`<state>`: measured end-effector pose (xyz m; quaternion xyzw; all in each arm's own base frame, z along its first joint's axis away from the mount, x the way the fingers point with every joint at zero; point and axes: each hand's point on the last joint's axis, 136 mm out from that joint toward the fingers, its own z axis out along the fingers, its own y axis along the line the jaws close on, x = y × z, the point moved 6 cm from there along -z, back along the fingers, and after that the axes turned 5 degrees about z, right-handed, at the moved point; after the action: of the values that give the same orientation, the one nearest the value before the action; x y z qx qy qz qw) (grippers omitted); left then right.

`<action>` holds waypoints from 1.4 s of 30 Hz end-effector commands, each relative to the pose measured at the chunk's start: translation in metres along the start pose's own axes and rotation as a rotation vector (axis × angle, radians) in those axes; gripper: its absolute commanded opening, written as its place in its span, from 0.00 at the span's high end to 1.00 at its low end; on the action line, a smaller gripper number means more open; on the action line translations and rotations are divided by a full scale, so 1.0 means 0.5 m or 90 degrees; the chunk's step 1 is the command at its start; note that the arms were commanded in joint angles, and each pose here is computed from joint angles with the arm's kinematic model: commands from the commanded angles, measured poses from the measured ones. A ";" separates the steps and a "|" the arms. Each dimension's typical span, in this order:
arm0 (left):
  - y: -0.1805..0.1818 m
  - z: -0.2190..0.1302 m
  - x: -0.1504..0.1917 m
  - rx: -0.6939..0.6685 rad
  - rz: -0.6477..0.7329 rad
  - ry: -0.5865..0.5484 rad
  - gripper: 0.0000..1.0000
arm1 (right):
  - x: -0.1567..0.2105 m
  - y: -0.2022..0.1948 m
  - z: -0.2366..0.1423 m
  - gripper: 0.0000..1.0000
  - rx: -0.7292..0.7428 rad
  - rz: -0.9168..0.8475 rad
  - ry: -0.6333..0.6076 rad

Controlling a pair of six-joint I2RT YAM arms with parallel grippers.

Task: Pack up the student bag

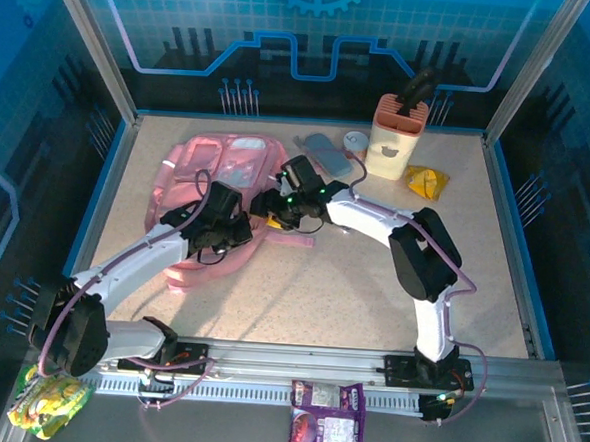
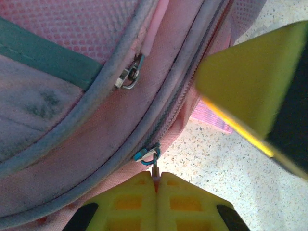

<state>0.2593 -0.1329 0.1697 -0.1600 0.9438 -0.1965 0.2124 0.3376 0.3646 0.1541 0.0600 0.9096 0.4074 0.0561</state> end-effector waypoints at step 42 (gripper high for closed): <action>-0.054 -0.022 0.002 0.066 -0.006 -0.011 1.00 | -0.150 -0.014 -0.107 0.36 0.031 -0.042 -0.085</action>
<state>0.2534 -0.1486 0.1784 -0.1664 0.9374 -0.2266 0.2058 0.4207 0.3302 0.1646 0.0469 0.9154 0.3827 0.1157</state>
